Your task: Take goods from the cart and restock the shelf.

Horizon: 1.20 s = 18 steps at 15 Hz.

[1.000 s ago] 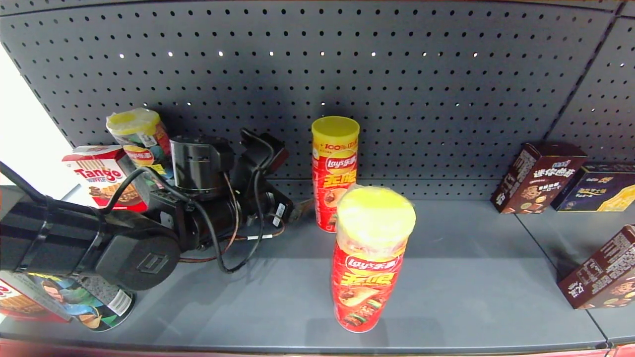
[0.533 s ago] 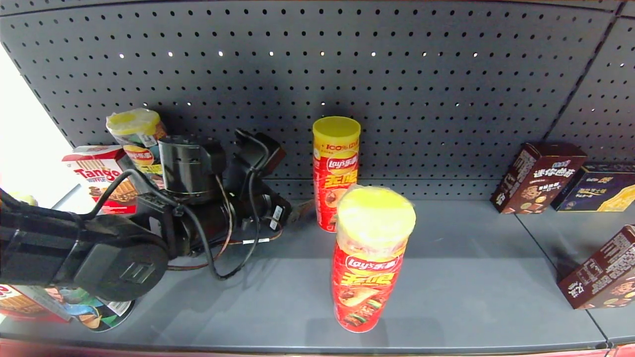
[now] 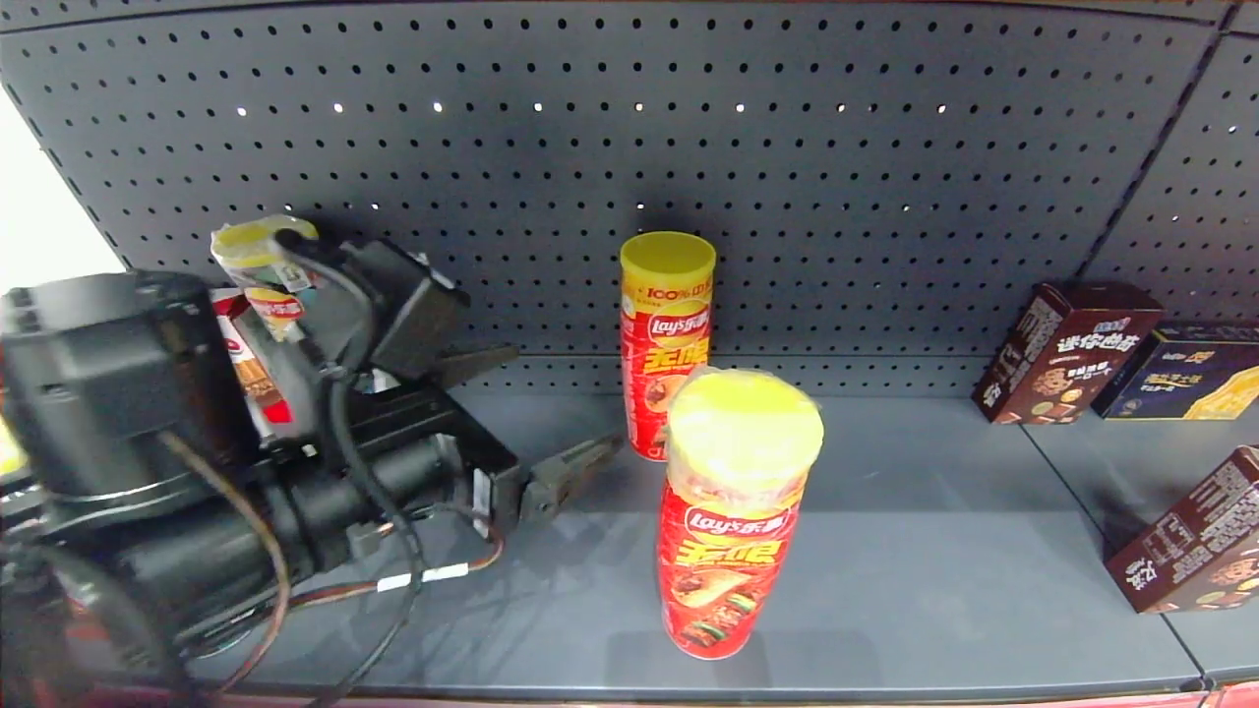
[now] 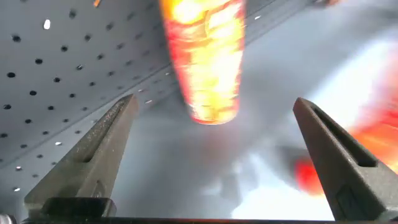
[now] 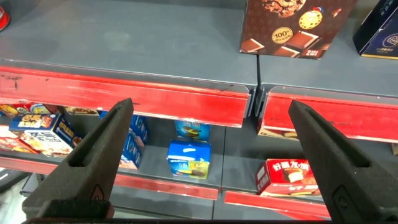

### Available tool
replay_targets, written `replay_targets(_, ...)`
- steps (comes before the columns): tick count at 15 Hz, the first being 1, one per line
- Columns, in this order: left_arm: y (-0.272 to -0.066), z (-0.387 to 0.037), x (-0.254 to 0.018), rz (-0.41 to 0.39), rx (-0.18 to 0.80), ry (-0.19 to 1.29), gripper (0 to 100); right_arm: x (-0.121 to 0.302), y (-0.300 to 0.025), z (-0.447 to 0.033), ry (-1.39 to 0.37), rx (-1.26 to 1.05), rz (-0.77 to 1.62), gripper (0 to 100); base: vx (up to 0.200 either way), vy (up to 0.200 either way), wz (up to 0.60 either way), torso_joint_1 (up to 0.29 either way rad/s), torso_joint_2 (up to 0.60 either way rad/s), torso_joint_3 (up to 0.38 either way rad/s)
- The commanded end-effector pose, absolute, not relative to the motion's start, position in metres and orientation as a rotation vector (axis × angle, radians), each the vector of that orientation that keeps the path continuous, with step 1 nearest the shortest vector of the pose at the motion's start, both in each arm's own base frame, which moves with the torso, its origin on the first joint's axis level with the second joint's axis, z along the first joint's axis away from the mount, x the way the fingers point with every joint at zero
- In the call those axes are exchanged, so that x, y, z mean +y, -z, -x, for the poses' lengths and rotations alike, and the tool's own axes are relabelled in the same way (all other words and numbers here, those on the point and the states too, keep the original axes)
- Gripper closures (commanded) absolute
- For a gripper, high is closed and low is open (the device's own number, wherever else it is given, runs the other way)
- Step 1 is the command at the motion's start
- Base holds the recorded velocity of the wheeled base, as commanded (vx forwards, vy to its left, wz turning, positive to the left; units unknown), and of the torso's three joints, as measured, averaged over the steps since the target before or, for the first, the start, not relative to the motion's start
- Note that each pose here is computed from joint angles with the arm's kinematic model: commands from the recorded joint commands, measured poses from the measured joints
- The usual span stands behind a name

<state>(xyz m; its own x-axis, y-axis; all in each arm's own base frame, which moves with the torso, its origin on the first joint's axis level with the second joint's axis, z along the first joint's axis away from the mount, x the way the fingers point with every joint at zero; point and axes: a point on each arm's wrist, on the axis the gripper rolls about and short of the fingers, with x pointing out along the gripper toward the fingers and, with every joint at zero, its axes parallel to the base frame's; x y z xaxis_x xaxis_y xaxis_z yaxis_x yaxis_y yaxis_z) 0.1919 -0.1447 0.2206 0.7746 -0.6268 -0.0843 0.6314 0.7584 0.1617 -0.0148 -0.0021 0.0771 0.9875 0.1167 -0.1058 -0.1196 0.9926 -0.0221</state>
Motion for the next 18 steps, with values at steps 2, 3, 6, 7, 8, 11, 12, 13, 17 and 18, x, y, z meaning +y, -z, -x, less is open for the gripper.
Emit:
replay_targets(2,-0.211,-0.089,-0.095,-0.121,-0.08,0.845,0,-0.002,-0.077,0.015,-0.119,0.106,0.027,0,0.0,0.0,0.0,0.0,0.0,0.0)
replay_targets(3,-0.2,-0.067,-0.08,-0.111,-0.103,0.894,0,-0.002,-0.077,0.015,-0.119,0.106,0.029,0,0.0,0.0,0.0,0.0,0.0,0.0)
replay_targets(6,-0.156,-0.024,-0.023,-0.109,-0.174,0.774,0,-0.002,-0.077,0.015,-0.119,0.104,0.029,0,0.0,0.0,0.0,0.0,0.0,0.0)
replay_targets(7,-0.149,-0.016,-0.014,-0.116,-0.194,0.713,0,-0.002,-0.077,0.015,-0.119,0.106,0.029,0,0.0,0.0,0.0,0.0,0.0,0.0)
replay_targets(8,-0.144,-0.012,-0.011,-0.125,-0.193,0.673,0,-0.002,-0.077,0.015,-0.119,0.106,0.029,0,0.0,0.0,0.0,0.0,0.0,0.0)
replay_targets(11,-0.122,0.002,-0.006,-0.15,-0.198,0.564,0,-0.002,-0.077,0.015,-0.119,0.106,0.029,0,0.0,0.0,0.0,0.0,0.0,0.0)
replay_targets(12,-0.111,0.01,-0.006,-0.148,-0.17,0.486,0,-0.002,-0.077,0.015,-0.119,0.104,0.029,0,0.0,0.0,0.0,0.0,0.0,0.0)
replay_targets(13,-0.103,0.016,-0.006,-0.141,-0.159,0.431,0,-0.002,-0.077,0.015,-0.119,0.106,0.029,0,0.0,0.0,0.0,0.0,0.0,0.0)
replay_targets(17,-0.089,0.018,-0.006,-0.13,-0.059,0.424,0,-0.002,-0.077,0.015,-0.119,0.106,0.029,0,0.0,0.0,0.0,0.0,0.0,0.0)
replay_targets(18,-0.086,0.018,-0.006,-0.127,-0.032,0.429,0,-0.002,-0.077,0.015,-0.119,0.106,0.029,0,0.0,0.0,0.0,0.0,0.0,0.0)
